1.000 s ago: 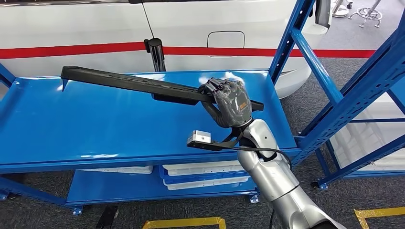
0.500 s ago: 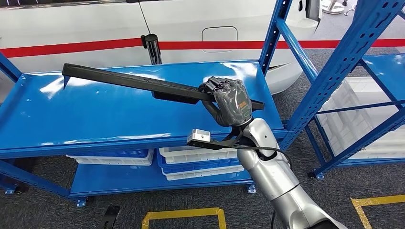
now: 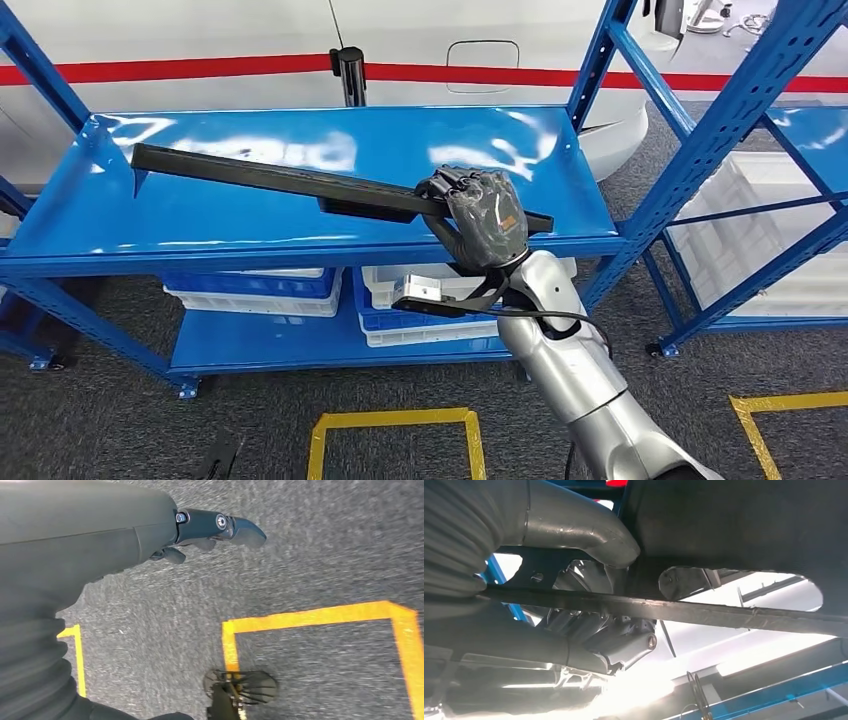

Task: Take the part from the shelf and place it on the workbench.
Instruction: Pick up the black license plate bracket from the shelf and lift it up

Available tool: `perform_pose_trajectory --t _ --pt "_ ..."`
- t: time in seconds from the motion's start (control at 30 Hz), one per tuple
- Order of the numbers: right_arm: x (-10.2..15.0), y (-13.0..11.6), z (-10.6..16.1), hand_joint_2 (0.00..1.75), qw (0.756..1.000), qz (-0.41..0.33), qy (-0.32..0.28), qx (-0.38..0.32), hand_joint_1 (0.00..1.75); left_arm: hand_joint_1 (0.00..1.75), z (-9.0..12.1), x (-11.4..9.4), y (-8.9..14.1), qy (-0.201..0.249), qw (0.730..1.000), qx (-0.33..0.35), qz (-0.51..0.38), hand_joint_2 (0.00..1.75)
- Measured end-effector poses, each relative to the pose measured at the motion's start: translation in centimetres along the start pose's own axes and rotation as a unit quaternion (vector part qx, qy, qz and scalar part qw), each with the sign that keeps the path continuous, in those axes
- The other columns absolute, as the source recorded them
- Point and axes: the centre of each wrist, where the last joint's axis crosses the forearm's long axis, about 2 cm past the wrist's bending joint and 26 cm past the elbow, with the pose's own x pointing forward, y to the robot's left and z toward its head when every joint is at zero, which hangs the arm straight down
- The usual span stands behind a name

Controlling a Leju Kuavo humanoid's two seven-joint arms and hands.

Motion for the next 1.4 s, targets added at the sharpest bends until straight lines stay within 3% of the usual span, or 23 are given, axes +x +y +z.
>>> perform_pose_trajectory --t 1.4 --pt "0.25 -0.33 -0.58 1.75 1.0 -0.015 -0.007 0.001 1.75 0.0 -0.02 0.09 0.18 -0.003 1.0 0.003 -0.005 1.75"
